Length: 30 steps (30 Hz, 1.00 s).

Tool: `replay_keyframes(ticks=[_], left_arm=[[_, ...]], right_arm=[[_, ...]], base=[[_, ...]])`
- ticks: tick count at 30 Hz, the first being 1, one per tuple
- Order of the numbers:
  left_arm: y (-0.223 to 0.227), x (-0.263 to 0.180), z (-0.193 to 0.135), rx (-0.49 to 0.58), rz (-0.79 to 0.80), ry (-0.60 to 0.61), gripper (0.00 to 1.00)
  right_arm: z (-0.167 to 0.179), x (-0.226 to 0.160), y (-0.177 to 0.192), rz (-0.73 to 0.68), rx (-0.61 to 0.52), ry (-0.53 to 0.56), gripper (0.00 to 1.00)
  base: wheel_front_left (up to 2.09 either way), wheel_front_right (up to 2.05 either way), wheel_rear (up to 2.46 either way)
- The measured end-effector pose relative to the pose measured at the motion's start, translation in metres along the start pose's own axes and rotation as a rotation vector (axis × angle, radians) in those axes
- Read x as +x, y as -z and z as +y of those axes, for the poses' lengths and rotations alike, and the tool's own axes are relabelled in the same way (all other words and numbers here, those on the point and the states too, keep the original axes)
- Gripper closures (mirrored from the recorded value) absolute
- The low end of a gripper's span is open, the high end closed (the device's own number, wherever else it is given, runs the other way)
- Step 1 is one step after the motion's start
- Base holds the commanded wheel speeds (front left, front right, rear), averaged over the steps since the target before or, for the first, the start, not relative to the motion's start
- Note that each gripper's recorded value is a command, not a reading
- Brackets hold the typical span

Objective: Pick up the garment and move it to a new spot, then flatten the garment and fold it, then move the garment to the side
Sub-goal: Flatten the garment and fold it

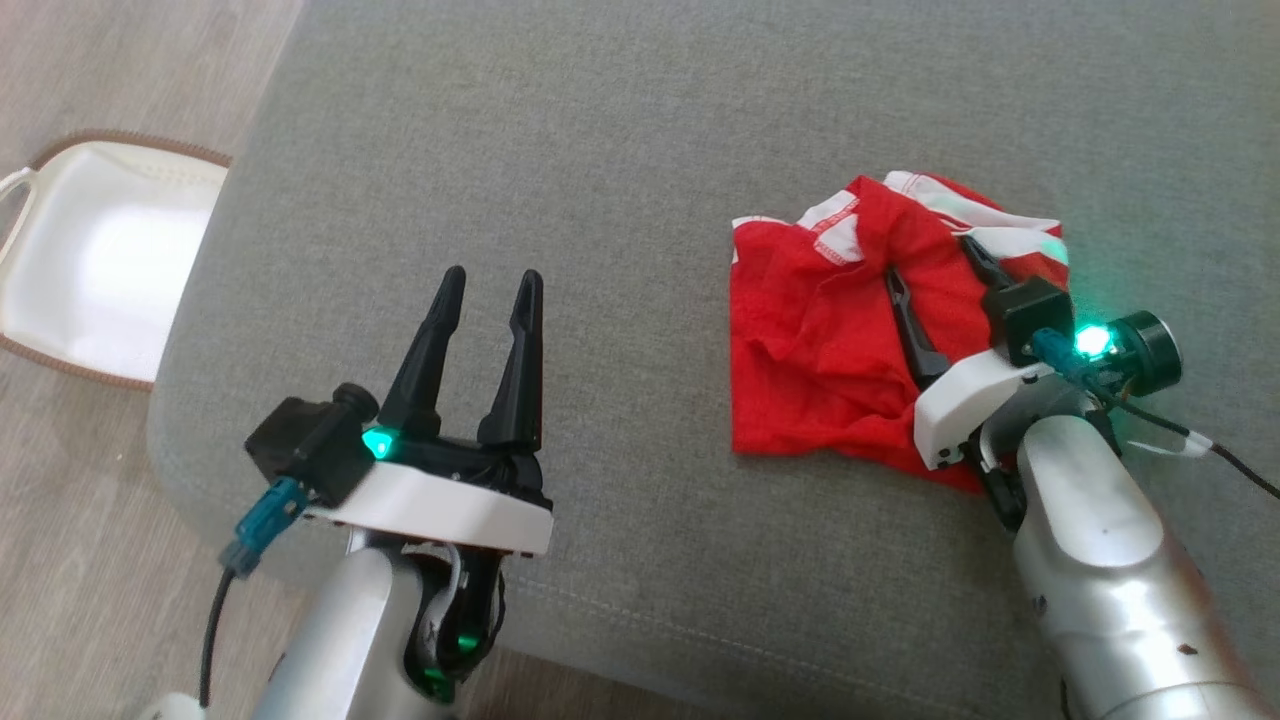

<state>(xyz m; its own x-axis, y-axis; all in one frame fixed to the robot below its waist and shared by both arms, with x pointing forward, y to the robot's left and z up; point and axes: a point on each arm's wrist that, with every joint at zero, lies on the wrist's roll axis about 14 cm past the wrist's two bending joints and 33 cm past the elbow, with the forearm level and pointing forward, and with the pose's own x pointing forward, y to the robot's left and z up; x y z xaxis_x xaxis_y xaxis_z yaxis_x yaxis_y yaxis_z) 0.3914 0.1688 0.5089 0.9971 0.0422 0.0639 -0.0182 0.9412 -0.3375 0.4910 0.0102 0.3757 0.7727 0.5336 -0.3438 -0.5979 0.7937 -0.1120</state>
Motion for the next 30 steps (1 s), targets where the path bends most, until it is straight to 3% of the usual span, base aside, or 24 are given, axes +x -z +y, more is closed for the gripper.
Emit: replay_keyframes(ticks=[8, 14, 17, 30], left_arm=[[0.003, 0.002, -0.003, -0.005, 0.006, 0.010, 0.00], [-0.004, 0.007, -0.019, -0.003, -0.018, 0.062, 0.00], [-0.008, 0.009, -0.026, -0.008, -0.034, 0.083, 0.00], [-0.017, 0.014, -0.070, -0.025, -0.071, 0.218, 0.00]], right_arm=[[-0.009, 0.000, -0.002, -0.026, 0.083, 0.029, 0.00], [-0.037, -0.019, -0.032, -0.135, 0.167, 0.118, 0.00], [-0.053, -0.037, -0.043, -0.186, 0.197, 0.175, 0.00], [-0.096, -0.144, -0.023, -0.243, 0.288, 0.414, 0.00]], base=[[0.00, 0.00, 0.00], [0.00, 0.00, 0.00], [0.00, 0.00, 0.00], [0.00, 0.00, 0.00]])
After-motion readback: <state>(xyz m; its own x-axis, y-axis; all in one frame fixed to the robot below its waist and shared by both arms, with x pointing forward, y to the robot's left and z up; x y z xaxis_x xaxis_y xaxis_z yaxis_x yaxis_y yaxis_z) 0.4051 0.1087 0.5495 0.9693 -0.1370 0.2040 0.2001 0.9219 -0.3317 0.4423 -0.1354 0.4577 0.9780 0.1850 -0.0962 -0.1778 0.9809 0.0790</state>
